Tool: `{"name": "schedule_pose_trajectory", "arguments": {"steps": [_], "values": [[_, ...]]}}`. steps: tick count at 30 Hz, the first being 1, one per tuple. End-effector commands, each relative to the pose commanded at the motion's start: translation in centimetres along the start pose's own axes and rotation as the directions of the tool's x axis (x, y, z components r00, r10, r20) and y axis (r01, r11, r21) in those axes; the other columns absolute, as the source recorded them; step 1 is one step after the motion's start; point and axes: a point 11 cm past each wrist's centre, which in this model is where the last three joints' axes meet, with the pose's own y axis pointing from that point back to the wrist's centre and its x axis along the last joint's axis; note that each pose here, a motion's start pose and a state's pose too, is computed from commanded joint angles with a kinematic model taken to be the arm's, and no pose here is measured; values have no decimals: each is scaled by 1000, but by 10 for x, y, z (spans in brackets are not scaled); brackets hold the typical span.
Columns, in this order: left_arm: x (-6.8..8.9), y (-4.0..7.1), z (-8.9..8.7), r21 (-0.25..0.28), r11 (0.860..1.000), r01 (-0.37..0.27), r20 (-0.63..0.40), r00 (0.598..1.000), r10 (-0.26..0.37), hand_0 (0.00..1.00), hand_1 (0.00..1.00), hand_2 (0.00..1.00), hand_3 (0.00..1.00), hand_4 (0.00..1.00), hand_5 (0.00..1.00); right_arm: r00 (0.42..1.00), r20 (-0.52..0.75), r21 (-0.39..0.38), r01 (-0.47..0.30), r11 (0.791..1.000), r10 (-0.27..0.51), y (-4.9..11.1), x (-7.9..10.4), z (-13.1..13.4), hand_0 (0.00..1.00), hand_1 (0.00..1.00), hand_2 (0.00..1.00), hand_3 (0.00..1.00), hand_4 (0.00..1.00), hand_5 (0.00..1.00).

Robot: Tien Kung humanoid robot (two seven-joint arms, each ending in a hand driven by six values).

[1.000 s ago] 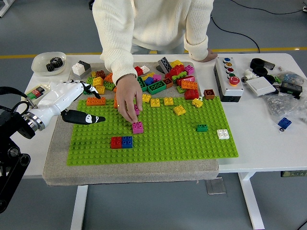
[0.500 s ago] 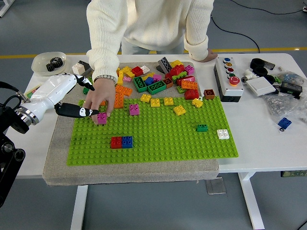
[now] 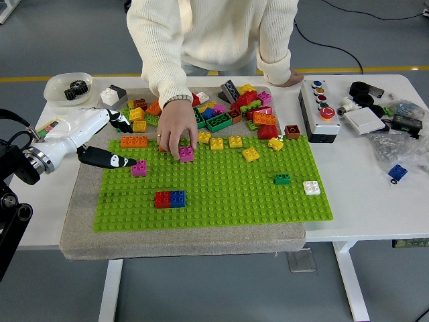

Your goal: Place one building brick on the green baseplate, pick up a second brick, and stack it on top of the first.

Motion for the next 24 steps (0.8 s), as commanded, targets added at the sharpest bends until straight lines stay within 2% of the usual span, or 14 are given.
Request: {"name": "schedule_pose_trajectory", "arguments": {"steps": [5,6,9,11,12,17,18,23,24], "values": [[0,-10,5,-10,999,52,0,999,-52,748,646,616,614,998,297,1000,2,-1,0,1000,0,0,0,0,742,644,715,601,830,410],[0,-12,5,-10,998,57,-1,998,-57,731,662,709,736,998,258,1000,2,-1,0,1000,0,0,0,0,742,645,714,601,830,409],[0,-18,10,-10,997,74,-16,997,-74,731,662,709,736,998,258,1000,2,-2,1,1000,-1,0,0,0,742,645,714,601,830,409],[1,-20,10,-6,997,75,-26,997,-75,731,662,709,736,998,258,1000,1,-1,0,1000,0,0,0,0,742,645,714,601,830,409],[1,-20,9,-2,997,73,-33,997,-73,731,662,715,750,998,211,1000,1,-1,0,1000,0,0,0,0,742,643,715,602,829,409],[2,-18,3,25,997,76,-51,996,-75,731,662,715,750,998,211,1000,5,-5,-1,1000,1,0,0,2,742,643,715,602,829,409],[2,-18,2,32,996,81,-54,995,-79,747,674,716,765,998,170,1000,6,-6,-1,1000,1,0,0,3,742,643,715,601,829,409],[0,-19,1,44,994,98,-64,993,-95,747,674,716,765,998,170,1000,2,-2,-1,1000,1,0,1,1,742,643,715,601,829,409],[-2,-21,1,46,994,103,-67,993,-100,734,655,681,734,998,165,1000,0,0,-2,1000,2,0,1,0,741,642,715,600,829,408]]}}
